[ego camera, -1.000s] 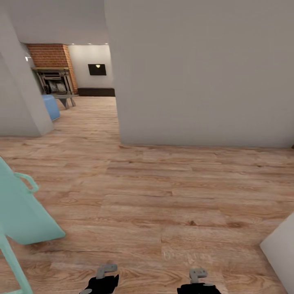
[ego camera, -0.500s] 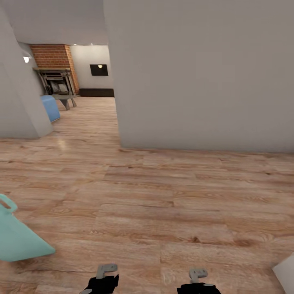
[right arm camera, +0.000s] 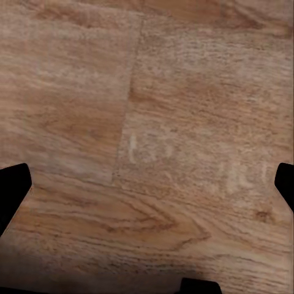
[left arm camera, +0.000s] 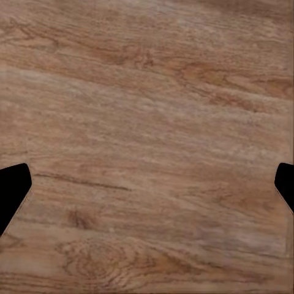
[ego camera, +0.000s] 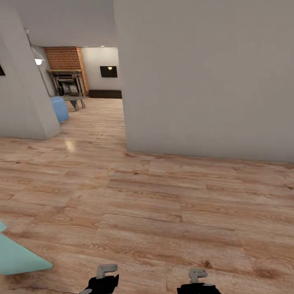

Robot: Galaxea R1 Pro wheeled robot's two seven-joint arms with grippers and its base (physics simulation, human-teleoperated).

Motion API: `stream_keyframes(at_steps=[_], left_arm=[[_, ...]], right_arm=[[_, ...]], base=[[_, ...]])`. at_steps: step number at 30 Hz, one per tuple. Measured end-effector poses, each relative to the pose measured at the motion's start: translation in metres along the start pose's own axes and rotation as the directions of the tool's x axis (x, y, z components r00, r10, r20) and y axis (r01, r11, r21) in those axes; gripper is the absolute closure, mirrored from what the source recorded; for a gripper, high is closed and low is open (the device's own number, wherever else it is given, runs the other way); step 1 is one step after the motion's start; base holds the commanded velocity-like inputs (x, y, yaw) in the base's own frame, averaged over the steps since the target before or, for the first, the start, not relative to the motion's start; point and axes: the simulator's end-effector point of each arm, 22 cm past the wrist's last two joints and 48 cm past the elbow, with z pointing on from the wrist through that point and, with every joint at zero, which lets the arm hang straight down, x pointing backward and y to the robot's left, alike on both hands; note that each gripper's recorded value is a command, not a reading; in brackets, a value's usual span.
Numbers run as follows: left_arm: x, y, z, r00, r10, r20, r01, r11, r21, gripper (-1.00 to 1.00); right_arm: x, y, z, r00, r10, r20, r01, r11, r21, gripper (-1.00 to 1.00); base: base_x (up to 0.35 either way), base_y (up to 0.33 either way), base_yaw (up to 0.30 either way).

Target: Move the two storage containers from the living room to the garage. In the garage, place one container on the floor and stack the other container on top of it (either order is fine).

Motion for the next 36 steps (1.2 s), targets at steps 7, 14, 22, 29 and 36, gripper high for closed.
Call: stream_keyframes(at_steps=[7, 14, 22, 29, 36], left_arm=[[-0.0004, 0.0000, -0.0002, 1.000, 0.000, 0.001, 0.000, 1.000, 0.000, -1.00], [-0.0032, -0.0002, -0.0011, 1.000, 0.000, 0.007, 0.000, 1.000, 0.000, -1.00], [-0.0048, -0.0005, -0.0016, 1.000, 0.000, 0.010, -0.001, 1.000, 0.001, -1.00], [-0.0050, -0.0004, -0.0017, 1.000, 0.001, 0.011, -0.001, 1.000, 0.001, -1.00], [-0.0050, -0.0005, -0.0017, 1.000, 0.001, 0.011, -0.001, 1.000, 0.001, -1.00]], right_arm=[[-0.0002, 0.0008, -0.0002, 1.000, -0.003, 0.000, 0.003, 1.000, 0.000, -1.00], [-0.0029, 0.0006, -0.0015, 1.000, -0.005, 0.006, 0.005, 1.000, 0.000, -1.00], [-0.0044, 0.0006, -0.0023, 1.000, -0.004, 0.010, 0.004, 1.000, 0.000, -1.00], [-0.0045, 0.0006, -0.0024, 1.000, -0.005, 0.010, 0.005, 1.000, 0.000, -1.00], [-0.0051, 0.0001, -0.0024, 1.000, -0.002, 0.012, 0.002, 1.000, 0.001, -1.00]], base=[[0.344, 0.000, 0.037], [0.344, 0.000, 0.160], [0.344, 0.000, 0.058], [0.344, 0.000, 0.069], [0.344, 0.000, 0.119]])
